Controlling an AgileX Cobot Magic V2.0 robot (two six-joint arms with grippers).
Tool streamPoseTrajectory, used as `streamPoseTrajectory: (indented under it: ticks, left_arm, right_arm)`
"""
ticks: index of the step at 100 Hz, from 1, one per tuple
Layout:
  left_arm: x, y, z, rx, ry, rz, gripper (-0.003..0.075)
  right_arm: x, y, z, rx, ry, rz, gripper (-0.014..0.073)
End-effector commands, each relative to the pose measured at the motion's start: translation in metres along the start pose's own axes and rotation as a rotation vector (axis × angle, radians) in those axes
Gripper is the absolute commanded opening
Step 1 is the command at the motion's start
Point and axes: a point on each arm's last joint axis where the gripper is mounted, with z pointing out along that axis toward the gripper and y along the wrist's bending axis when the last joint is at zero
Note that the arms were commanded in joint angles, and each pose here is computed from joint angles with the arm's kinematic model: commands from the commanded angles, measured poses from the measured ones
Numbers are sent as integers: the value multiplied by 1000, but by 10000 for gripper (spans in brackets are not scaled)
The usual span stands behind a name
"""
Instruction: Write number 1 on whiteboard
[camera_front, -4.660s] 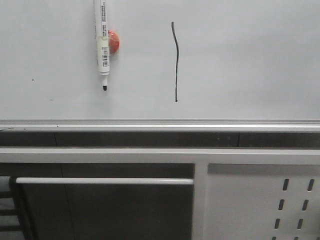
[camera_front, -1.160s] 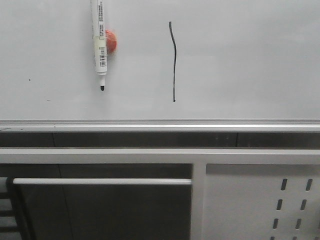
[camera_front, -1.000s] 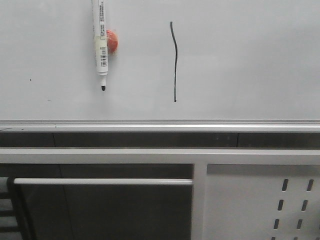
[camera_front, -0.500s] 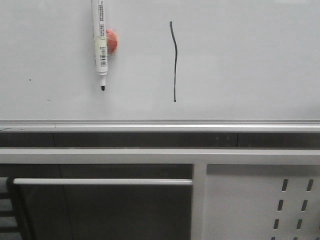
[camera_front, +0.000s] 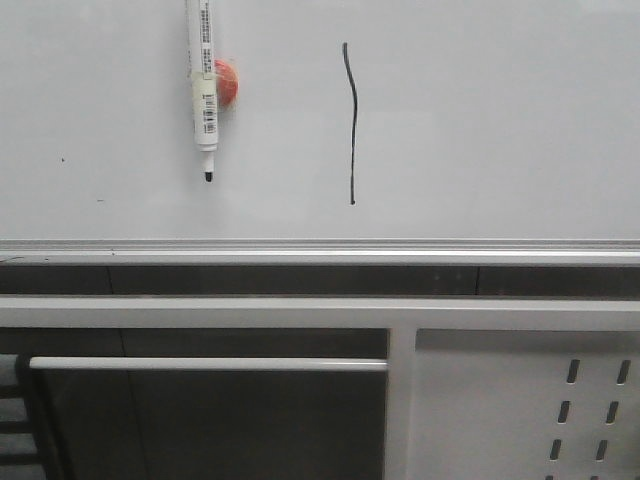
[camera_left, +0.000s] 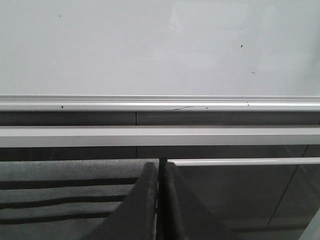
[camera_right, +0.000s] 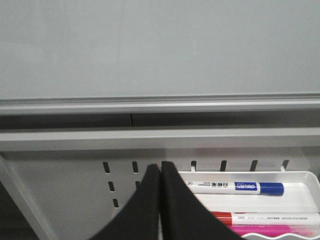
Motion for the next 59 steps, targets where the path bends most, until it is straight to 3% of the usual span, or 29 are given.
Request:
streamPoseTrajectory:
  ticks: [1,59]
  left_arm:
    - [1,1,0,-7,-61,-13,-18]
    - [1,1,0,-7,-61,-13,-18]
  right_arm:
    - [6,-2,1,27,-23,-52,-71]
    - [6,-2,1,34,-25,-82,-71]
